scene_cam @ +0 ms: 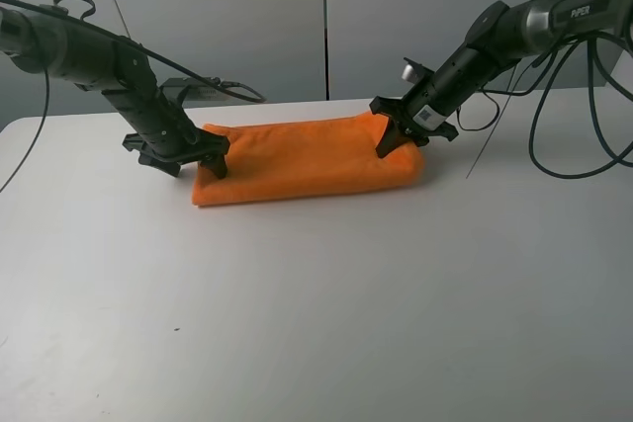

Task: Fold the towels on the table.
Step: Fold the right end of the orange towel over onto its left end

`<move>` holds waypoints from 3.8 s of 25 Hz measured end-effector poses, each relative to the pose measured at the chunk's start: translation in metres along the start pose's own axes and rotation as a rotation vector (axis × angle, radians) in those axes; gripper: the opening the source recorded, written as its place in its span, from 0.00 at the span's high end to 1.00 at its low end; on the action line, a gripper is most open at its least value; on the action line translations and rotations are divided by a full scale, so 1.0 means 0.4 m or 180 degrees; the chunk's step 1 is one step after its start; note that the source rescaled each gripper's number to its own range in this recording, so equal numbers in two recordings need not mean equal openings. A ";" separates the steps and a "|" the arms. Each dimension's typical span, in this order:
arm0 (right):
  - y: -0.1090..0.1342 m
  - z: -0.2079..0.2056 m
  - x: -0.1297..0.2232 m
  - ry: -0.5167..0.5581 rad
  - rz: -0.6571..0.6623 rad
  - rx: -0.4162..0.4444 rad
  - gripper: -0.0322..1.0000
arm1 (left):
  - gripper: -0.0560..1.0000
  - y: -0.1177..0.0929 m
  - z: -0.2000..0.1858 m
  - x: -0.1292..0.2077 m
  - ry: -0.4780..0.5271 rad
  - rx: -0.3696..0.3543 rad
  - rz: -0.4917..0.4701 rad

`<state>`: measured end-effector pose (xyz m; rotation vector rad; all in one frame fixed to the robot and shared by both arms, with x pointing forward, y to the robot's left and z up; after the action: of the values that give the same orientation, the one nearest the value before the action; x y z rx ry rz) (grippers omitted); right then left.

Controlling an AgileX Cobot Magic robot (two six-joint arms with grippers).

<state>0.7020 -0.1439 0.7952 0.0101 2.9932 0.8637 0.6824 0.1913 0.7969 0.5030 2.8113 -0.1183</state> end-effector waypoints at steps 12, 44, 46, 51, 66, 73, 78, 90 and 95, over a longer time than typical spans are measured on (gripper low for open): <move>0.081 -0.041 0.038 0.0262 0.0374 -0.0283 0.94 | 0.00 0.005 0.006 0.004 0.0039 -0.0035 0.0117; 0.450 0.069 0.069 0.0022 0.1037 -0.1427 0.94 | 0.00 0.006 0.008 0.006 0.0052 -0.0040 0.0194; 0.452 0.087 0.074 0.0037 0.1069 -0.1420 0.94 | 0.00 0.005 0.008 0.006 0.0050 -0.0037 0.0193; 0.432 0.133 0.080 0.0095 0.1171 -0.1381 0.94 | 0.00 0.005 0.008 0.006 0.0050 -0.0037 0.0199; 0.407 0.165 0.073 -0.0076 0.1003 -0.1177 0.94 | 0.00 0.006 0.006 0.002 0.0027 -0.0042 0.0207; 0.406 0.165 0.072 -0.0093 0.0977 -0.1169 0.94 | 0.00 0.016 -0.051 0.000 0.0038 -0.0146 0.0374; 0.406 0.165 0.072 -0.0098 0.0950 -0.1170 0.94 | 0.00 0.031 -0.155 -0.029 -0.0150 -0.0246 0.0418; 0.441 0.149 0.082 0.0008 0.0869 -0.1440 0.59 | 0.00 0.132 -0.458 -0.068 -0.0866 -0.0561 0.0117; 0.497 0.098 0.079 0.0006 0.0859 -0.1780 0.30 | 0.00 0.154 -0.524 -0.061 -0.1001 -0.0614 0.0016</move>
<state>0.6714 0.0458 0.8671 0.4045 2.6748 1.6914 0.6716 0.2679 1.0025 0.4065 2.4818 0.0694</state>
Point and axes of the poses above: a point on each arm's last joint axis where the gripper is mounted, z pointing out along that axis toward the gripper, y along the wrist's bending axis when the last joint is at zero, x = y × z, the point moved 7 cm from there along z, pointing out along that axis toward the gripper, and after that the axes turned 11 degrees about z, right-handed, at the moved point
